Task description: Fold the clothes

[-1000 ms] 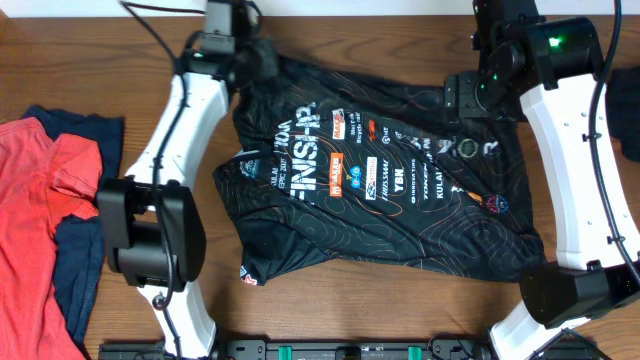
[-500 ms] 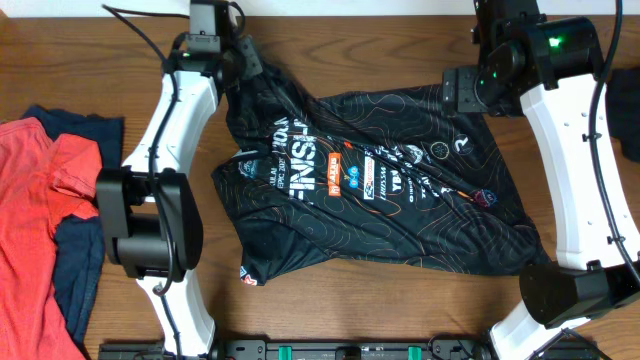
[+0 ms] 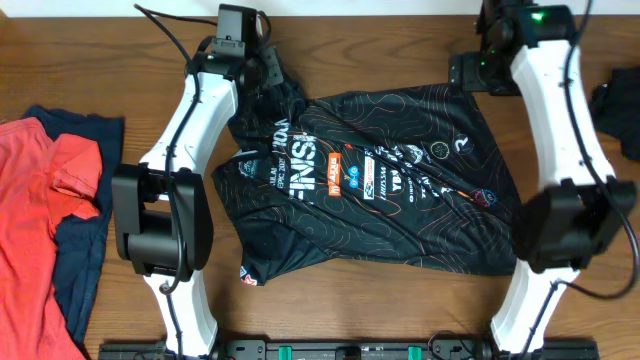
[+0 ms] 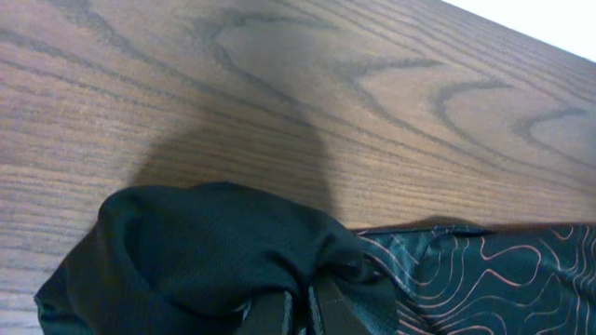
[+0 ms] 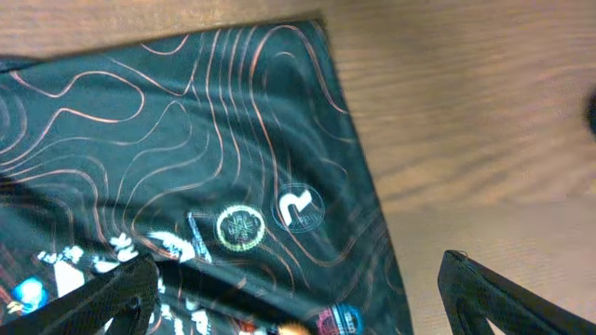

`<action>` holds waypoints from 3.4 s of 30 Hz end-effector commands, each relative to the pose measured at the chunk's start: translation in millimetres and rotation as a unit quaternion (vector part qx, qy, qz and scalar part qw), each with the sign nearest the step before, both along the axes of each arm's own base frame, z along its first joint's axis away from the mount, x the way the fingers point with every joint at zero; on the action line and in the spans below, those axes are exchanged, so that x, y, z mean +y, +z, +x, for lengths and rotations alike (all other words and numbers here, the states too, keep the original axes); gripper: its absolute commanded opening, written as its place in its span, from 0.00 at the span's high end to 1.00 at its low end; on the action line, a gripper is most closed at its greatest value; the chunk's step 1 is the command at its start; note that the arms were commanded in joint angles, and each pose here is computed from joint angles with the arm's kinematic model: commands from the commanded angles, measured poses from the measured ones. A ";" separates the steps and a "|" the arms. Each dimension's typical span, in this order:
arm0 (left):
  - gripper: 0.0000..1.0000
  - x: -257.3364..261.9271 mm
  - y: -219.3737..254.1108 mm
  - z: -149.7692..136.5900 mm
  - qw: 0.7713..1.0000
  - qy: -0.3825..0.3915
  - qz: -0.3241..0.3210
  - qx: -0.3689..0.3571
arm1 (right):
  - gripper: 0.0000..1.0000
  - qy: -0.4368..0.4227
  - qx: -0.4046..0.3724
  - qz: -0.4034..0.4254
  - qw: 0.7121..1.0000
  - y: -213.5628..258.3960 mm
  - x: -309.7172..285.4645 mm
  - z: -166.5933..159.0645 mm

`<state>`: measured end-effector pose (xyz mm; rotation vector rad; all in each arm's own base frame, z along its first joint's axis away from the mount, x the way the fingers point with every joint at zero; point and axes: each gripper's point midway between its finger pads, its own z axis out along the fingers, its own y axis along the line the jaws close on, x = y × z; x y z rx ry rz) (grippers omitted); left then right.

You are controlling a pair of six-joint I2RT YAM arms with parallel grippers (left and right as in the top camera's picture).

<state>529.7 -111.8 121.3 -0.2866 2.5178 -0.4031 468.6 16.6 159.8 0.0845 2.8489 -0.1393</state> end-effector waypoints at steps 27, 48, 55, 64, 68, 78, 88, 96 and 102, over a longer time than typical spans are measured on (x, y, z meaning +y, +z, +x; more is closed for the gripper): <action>0.94 -21.4 -3.7 -11.8 1.000 -0.020 0.005 0.019 | 0.07 0.003 -0.100 0.017 0.995 -94.2 -41.3 110.1; 0.94 -21.3 -4.2 -12.4 1.000 -0.020 0.007 0.020 | 0.34 0.014 -0.065 0.042 0.997 -142.6 -10.2 107.9; 0.94 -21.3 -4.2 -12.4 1.000 -0.020 0.007 0.020 | 0.36 0.009 -0.047 0.051 0.998 -164.9 -4.7 104.4; 0.94 -21.2 -4.7 -13.1 0.999 -0.022 0.009 0.021 | 0.46 0.004 -0.045 0.052 0.998 -169.1 -6.9 104.4; 0.94 -21.2 -4.7 -13.1 1.000 -0.021 0.008 0.022 | 0.89 0.002 -0.042 0.053 0.998 -170.1 -6.9 103.0; 0.94 -18.9 -5.5 -13.9 0.999 -0.019 0.013 0.024 | 0.99 -0.026 -0.043 0.014 0.999 -162.8 -24.5 103.3; 0.94 3.8 -2.6 -3.0 0.998 0.017 0.063 0.001 | 0.99 -0.052 -0.086 -0.039 0.994 -76.8 -55.7 121.1; 0.94 3.8 -0.5 0.0 0.998 0.016 0.063 -0.007 | 0.99 -0.059 -0.153 -0.034 0.986 -2.4 -56.3 133.9; 0.94 13.2 8.0 12.7 0.996 0.024 0.073 -0.037 | 0.99 -0.059 -0.143 -0.035 0.987 4.6 -56.5 125.7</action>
